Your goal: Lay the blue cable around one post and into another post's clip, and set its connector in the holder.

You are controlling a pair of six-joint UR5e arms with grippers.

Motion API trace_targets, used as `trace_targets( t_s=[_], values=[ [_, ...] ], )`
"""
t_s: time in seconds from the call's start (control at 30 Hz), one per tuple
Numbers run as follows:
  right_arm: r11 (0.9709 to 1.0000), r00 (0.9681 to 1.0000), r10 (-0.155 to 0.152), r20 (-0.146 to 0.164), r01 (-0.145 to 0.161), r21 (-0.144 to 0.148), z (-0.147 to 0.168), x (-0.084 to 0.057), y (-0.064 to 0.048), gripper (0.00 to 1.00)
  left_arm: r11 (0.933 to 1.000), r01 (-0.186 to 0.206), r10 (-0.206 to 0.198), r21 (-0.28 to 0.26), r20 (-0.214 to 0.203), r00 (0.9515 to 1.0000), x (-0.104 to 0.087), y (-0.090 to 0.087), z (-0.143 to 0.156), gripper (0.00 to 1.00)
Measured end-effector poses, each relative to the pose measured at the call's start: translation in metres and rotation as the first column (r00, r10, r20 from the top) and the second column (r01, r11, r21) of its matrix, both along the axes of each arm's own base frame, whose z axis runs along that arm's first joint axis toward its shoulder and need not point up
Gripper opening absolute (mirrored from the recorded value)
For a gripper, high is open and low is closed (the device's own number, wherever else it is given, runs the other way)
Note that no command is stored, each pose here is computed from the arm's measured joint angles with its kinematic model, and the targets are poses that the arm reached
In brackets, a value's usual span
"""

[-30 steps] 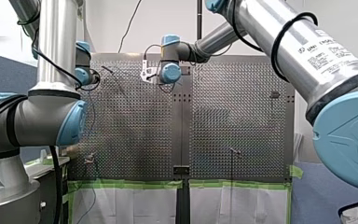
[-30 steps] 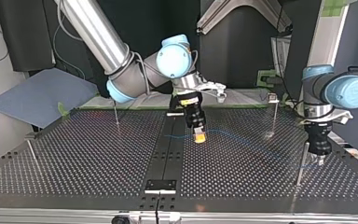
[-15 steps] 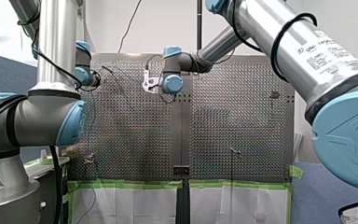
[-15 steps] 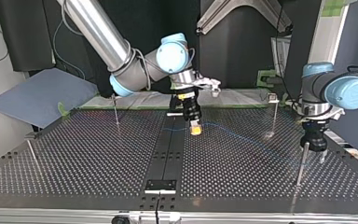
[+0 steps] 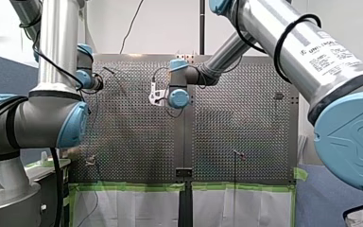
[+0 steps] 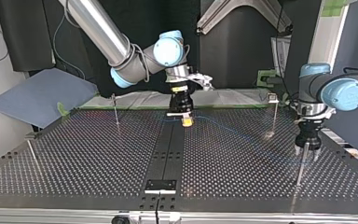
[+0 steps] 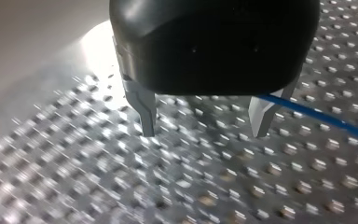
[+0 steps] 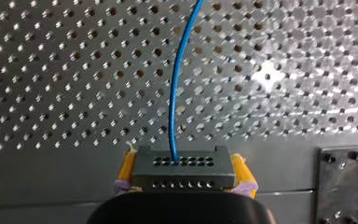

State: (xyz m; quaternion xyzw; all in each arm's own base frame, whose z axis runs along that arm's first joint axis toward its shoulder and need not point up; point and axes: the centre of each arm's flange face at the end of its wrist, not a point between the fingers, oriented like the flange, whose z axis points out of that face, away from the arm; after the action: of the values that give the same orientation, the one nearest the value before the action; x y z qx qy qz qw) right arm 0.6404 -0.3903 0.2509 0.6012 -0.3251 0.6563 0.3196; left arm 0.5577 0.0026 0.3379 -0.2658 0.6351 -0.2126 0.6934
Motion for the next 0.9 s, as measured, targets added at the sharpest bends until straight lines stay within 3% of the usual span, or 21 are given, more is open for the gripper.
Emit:
trace_targets(
  t_s=[0.17,0.47,0.67,0.9],
  values=[
    [0.9987,0.9987,-0.051,-0.009,0.051,-0.005,-0.018,-0.015,-0.008,0.0,1.0,0.001,-0.001,-0.005,-0.016,0.9999,0.003,-0.001,-0.01,1.0],
    [0.9923,0.9923,-0.123,0.009,0.123,0.01,-0.046,-0.047,-0.03,0.0,1.0,-0.002,0.002,-0.006,-0.013,0.9999,0.004,-0.002,-0.011,1.0],
    [0.9829,0.9828,-0.184,0.016,0.184,0.018,-0.067,-0.072,-0.042,0.0,0.9997,0.006,-0.006,-0.022,-0.004,1.0,0.005,-0.002,-0.01,1.0],
    [0.9677,0.9678,-0.251,0.015,0.251,0.024,-0.09,-0.099,-0.053,0.0,0.9988,0.023,-0.023,-0.042,-0.003,0.9997,0.007,-0.004,-0.013,1.0]
  ],
)
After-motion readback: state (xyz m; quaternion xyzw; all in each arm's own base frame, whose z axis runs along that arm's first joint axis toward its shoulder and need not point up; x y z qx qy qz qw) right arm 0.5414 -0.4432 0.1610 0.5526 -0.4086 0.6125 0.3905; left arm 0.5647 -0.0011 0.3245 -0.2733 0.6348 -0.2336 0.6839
